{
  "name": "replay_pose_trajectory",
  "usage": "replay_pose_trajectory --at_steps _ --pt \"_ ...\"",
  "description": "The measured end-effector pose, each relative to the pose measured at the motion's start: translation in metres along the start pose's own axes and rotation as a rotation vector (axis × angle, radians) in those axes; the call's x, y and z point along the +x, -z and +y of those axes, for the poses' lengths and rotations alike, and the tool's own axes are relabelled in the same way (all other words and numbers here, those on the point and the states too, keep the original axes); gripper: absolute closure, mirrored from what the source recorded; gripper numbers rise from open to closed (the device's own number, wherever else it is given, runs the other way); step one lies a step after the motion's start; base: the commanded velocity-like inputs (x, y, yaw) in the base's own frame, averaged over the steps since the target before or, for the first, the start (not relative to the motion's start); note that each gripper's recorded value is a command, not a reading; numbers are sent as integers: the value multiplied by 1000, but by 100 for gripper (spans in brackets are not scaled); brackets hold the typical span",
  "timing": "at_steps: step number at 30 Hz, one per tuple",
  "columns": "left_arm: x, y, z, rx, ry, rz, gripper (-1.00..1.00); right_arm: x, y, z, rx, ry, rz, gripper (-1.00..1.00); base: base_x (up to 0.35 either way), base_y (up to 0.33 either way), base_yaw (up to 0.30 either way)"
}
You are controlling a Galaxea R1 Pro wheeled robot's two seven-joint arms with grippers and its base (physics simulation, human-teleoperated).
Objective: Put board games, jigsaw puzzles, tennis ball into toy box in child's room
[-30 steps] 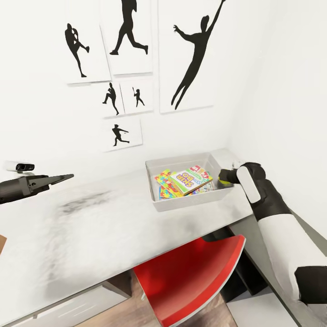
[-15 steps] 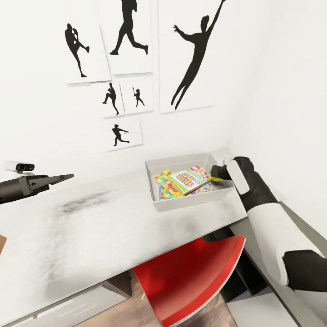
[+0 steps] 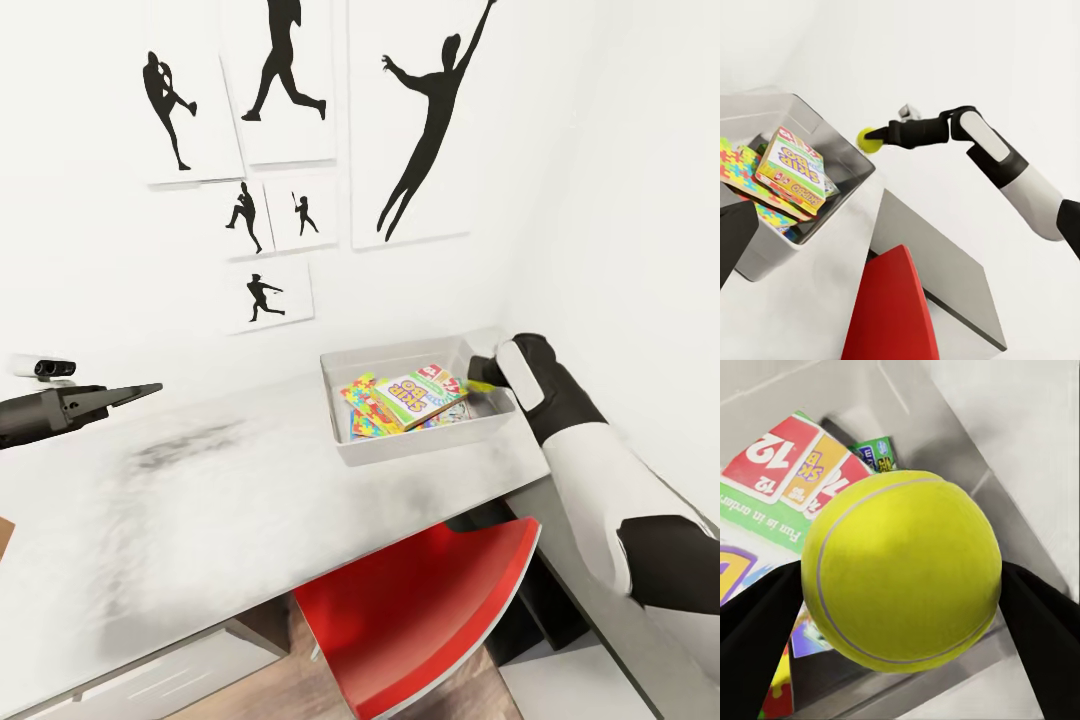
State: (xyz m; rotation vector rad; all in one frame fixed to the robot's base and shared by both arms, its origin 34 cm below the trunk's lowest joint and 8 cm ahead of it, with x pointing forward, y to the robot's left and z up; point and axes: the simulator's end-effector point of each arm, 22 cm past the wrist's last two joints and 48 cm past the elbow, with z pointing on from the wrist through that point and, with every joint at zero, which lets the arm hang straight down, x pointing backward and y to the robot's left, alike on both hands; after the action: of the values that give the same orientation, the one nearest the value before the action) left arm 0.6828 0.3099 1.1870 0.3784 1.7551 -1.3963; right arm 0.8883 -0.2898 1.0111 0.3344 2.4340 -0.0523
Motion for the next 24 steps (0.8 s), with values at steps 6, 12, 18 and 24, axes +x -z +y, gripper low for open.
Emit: replay_pose_trajectory --at_steps 6,12,18,24 --pt "0 0 0 0 0 0 -100 -10 2 -10 48 35 -25 100 0 0 0" --pt "0 0 0 0 0 0 -100 -13 3 -12 57 41 -33 100 0 0 0" --pt "0 0 0 0 0 0 -100 -14 3 -12 58 43 -33 100 0 0 0" --pt "0 0 0 0 0 0 -100 -8 0 -13 63 45 -18 -100 0 0 0"
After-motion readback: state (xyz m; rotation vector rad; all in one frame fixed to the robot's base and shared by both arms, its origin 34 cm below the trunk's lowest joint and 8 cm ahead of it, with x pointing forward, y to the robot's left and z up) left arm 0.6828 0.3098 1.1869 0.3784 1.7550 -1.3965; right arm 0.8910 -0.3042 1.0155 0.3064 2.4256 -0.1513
